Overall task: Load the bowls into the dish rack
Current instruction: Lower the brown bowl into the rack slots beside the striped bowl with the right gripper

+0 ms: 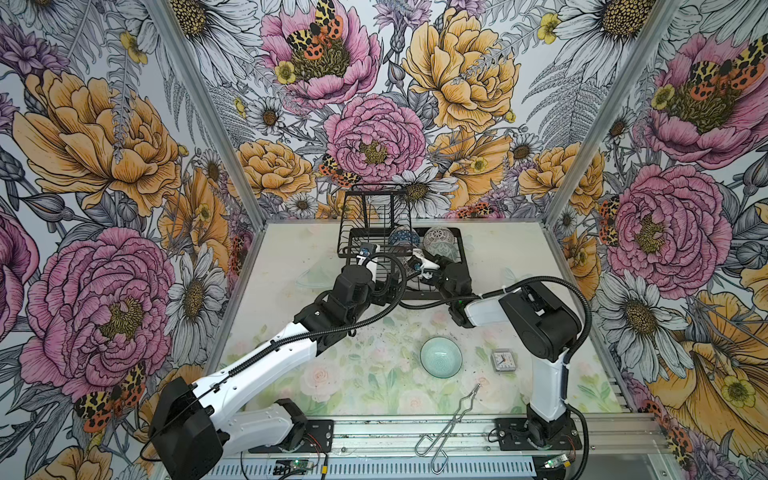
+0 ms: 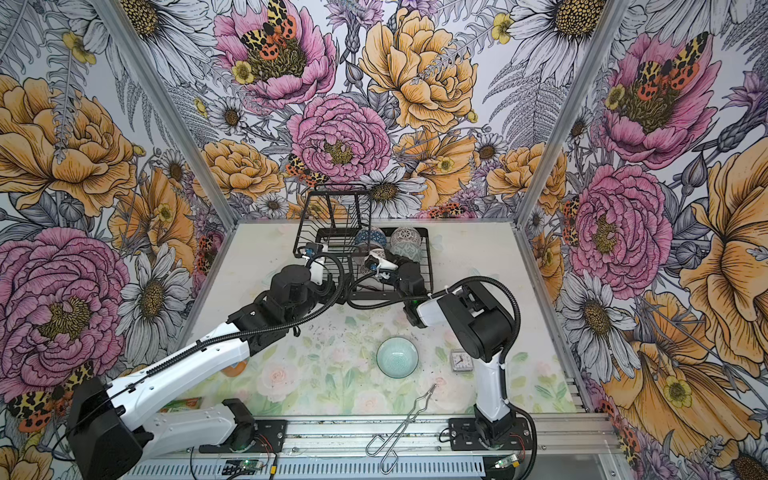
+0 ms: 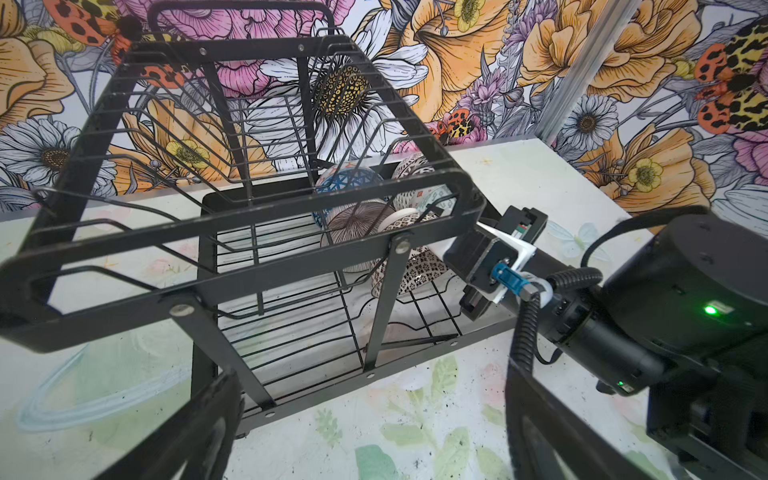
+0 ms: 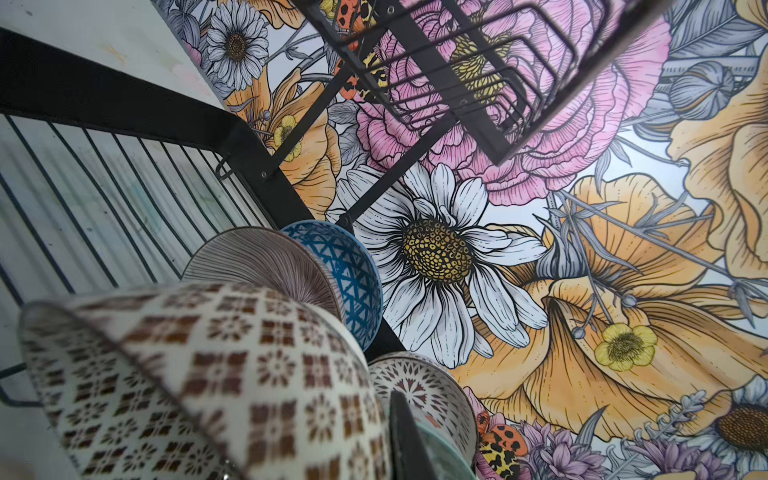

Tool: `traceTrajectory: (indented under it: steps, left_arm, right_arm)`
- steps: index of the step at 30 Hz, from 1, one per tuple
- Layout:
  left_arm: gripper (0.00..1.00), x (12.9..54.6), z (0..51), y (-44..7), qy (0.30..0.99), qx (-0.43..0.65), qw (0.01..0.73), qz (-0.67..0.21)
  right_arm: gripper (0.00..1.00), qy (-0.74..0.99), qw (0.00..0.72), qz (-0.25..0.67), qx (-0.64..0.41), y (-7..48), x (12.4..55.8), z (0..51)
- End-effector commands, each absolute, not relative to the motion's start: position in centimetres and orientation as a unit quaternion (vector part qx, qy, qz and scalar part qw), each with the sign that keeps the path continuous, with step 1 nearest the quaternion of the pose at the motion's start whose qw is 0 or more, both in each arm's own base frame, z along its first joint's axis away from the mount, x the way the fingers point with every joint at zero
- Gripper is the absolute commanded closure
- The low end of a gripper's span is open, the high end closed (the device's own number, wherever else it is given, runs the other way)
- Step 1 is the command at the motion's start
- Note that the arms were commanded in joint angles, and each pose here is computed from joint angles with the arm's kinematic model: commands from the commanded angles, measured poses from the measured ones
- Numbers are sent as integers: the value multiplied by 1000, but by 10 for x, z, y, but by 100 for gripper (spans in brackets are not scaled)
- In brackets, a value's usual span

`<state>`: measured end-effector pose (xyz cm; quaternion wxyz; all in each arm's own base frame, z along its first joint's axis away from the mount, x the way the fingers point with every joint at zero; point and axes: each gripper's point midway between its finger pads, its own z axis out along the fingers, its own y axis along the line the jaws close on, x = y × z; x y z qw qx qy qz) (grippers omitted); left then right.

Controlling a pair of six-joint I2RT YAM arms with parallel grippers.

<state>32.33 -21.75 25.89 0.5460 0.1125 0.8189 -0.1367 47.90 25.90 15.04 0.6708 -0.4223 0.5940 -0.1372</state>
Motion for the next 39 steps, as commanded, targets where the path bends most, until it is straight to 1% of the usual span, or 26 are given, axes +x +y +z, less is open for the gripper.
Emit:
traceTrajectory:
  steps: [1,15,25,39]
  left_arm:
    - [1,320,261,-214,817,108,547,-145]
    - [1,318,258,-208,819,103,546,-141]
    - [1,319,255,-206,821,101,544,-139]
    - [1,319,251,-202,823,96,542,-138]
  right_arm:
    - [100,556,715,-136,-402,272,487,183]
    - [100,547,706,-140,-427,291,502,160]
    - [100,542,682,-152,-467,300,504,135]
    - [100,591,606,-125,-517,299,494,111]
